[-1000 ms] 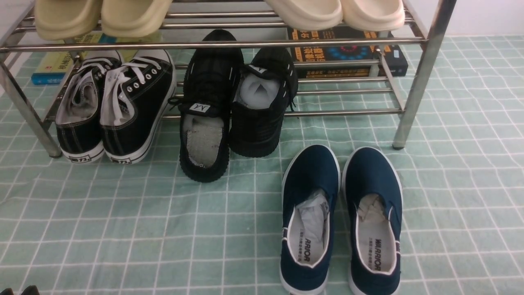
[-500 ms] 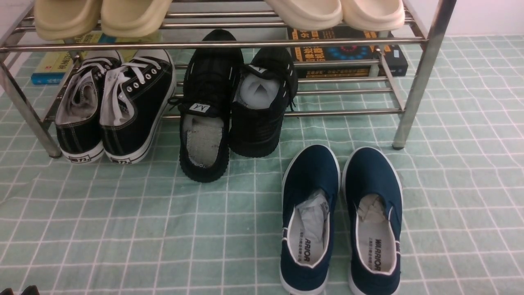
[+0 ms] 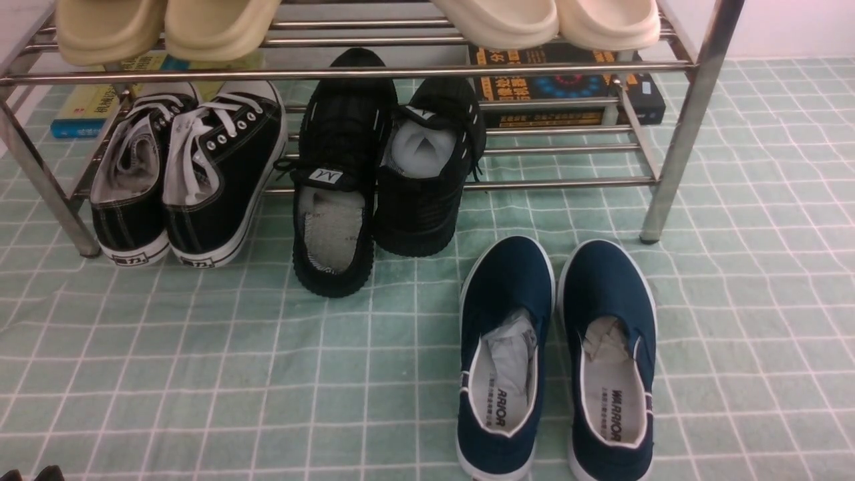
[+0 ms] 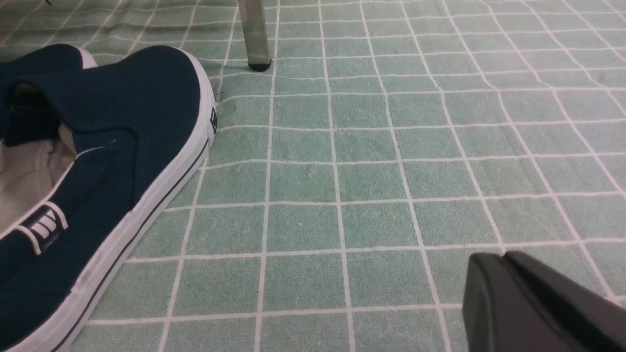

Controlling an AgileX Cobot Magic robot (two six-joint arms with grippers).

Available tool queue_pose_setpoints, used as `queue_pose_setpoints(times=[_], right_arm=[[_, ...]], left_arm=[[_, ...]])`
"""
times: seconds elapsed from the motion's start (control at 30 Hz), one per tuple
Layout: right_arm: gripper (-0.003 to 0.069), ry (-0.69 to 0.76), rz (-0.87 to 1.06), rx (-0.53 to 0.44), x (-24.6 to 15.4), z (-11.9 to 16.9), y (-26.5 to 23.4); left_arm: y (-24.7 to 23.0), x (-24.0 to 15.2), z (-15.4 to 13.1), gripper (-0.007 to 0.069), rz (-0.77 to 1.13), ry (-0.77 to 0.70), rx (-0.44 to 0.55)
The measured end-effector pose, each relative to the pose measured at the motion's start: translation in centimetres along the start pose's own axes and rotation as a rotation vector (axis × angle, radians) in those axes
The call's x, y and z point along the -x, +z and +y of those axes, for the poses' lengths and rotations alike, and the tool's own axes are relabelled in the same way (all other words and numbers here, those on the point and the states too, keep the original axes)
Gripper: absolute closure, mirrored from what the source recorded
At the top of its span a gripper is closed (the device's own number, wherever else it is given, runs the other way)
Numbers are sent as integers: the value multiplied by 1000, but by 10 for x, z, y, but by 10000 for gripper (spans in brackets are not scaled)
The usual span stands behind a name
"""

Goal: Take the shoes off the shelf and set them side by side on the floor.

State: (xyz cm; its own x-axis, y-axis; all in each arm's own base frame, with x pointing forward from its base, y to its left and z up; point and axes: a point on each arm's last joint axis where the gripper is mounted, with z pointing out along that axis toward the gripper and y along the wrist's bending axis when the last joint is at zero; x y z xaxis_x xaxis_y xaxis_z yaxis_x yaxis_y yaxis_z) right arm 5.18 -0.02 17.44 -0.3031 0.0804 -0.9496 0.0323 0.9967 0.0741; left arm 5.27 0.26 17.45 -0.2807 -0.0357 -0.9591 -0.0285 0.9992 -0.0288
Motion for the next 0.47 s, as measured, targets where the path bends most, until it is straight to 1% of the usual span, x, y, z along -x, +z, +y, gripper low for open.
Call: queue_pose_setpoints(times=[0.47], right_arm=[[601,-4,0,0,0,0,0]], left_arm=[[0,0,0,384,0,0,0]])
